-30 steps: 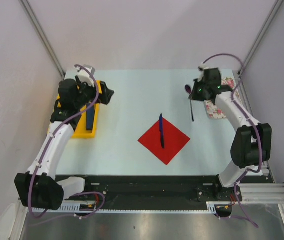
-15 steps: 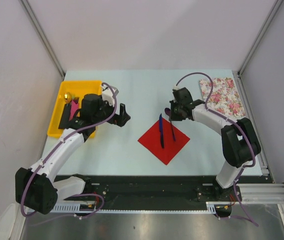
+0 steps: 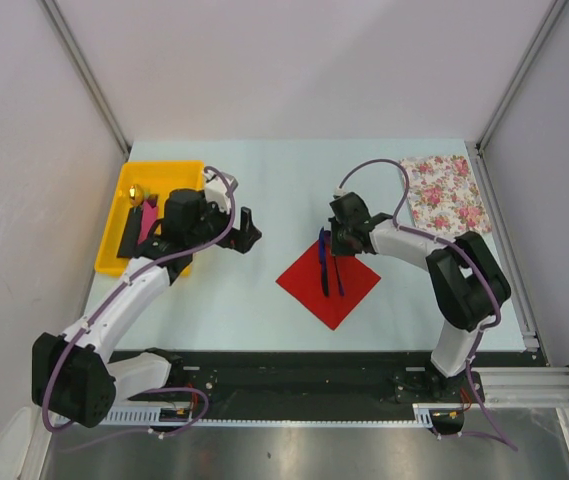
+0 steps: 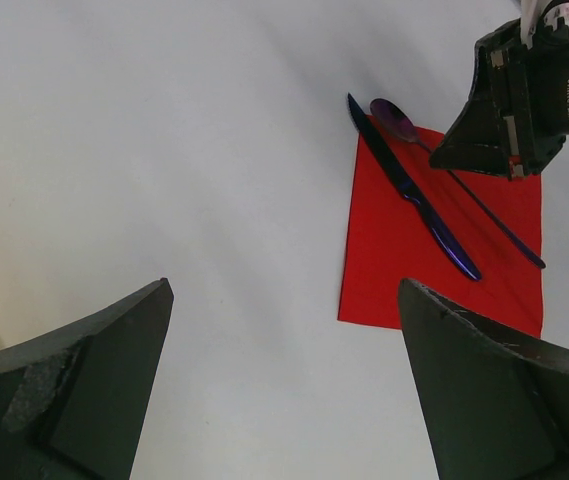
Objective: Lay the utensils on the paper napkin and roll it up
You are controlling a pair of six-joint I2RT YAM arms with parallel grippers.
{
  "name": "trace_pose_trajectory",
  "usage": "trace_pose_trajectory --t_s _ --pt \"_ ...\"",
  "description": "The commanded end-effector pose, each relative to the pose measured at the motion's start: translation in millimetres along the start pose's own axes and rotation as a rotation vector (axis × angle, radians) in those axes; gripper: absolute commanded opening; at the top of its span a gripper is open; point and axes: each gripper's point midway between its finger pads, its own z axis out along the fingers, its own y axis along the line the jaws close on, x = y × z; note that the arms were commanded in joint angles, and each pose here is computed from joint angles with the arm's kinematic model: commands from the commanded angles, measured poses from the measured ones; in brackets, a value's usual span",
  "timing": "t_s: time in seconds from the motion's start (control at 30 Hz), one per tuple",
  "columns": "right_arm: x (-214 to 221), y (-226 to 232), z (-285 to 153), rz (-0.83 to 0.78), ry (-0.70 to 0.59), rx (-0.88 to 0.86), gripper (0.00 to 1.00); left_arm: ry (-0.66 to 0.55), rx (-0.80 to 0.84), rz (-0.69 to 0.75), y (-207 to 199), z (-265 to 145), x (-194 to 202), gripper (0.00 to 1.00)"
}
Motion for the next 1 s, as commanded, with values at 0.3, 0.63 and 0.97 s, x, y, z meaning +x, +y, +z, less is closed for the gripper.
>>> trace_pose_trajectory --t_s 0.3,0.63,0.97 --pt "-9 3 16 0.035 -0.04 0.025 0.08 -0.019 -0.02 0.011 1 -7 6 1.0" --pt "-9 6 20 0.046 -0.023 0.026 0.1 -0.016 -0.014 0.003 0 -4 5 1.0" --pt "-10 9 22 0.064 -0.012 0.018 0.09 -0.01 -0.008 -0.005 0 -3 8 1.0"
